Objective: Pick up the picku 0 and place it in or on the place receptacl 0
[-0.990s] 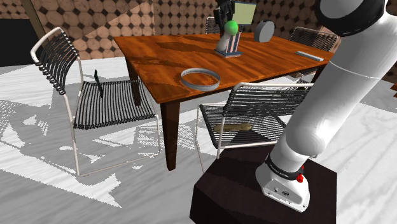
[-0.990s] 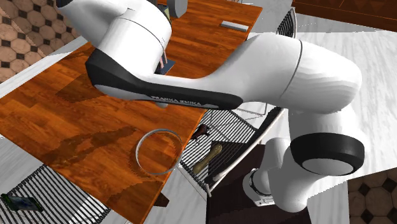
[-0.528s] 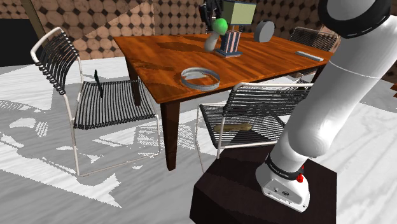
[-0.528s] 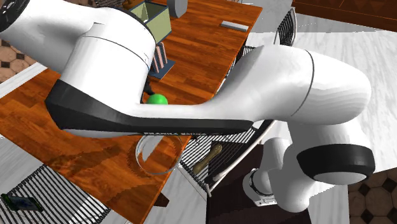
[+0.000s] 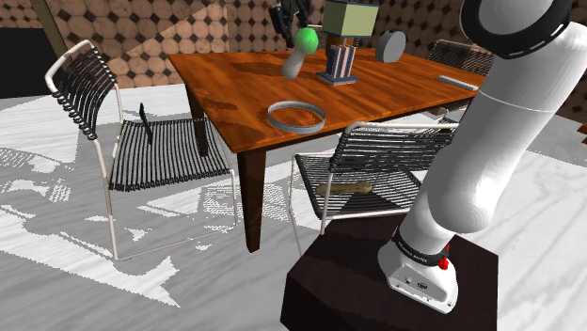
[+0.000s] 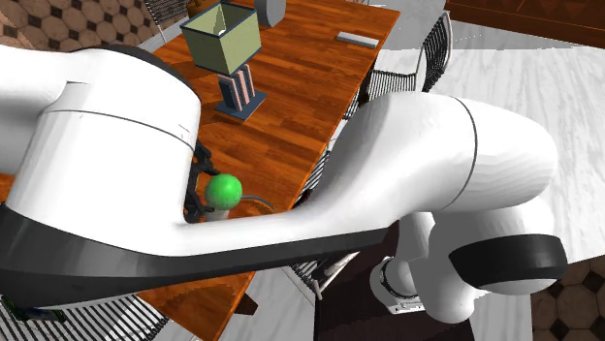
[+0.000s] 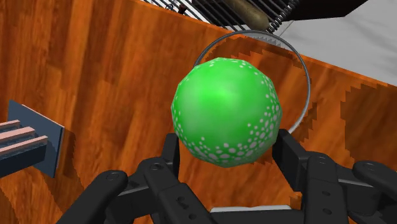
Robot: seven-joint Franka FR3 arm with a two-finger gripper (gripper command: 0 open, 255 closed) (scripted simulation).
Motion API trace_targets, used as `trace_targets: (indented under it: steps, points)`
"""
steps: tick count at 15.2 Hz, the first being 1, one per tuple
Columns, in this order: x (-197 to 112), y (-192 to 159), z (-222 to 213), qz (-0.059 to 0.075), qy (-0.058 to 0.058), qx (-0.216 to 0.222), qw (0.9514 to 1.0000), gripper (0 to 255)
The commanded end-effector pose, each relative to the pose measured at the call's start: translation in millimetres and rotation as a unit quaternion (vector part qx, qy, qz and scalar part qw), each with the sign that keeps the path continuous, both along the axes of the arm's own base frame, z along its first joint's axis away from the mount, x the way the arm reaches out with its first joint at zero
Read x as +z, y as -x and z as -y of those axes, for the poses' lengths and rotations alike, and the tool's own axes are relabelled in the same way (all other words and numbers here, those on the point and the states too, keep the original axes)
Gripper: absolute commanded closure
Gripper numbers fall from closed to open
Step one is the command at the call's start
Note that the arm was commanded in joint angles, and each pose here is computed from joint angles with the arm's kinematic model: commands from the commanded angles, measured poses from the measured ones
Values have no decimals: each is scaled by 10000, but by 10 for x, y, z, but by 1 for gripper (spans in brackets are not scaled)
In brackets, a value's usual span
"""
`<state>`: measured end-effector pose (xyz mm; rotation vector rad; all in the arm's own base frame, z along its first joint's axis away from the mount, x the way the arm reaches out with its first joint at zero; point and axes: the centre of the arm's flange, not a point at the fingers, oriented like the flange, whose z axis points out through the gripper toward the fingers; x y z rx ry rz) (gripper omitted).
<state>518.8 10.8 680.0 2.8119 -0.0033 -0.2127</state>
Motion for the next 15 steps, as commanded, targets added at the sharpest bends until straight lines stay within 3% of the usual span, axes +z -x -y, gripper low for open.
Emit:
trace_targets:
  steps: [1,15]
  points:
    - [-87,1,-31,2,0,-4,10000,255]
    - [-826,1,-31,2,0,-4,10000,255]
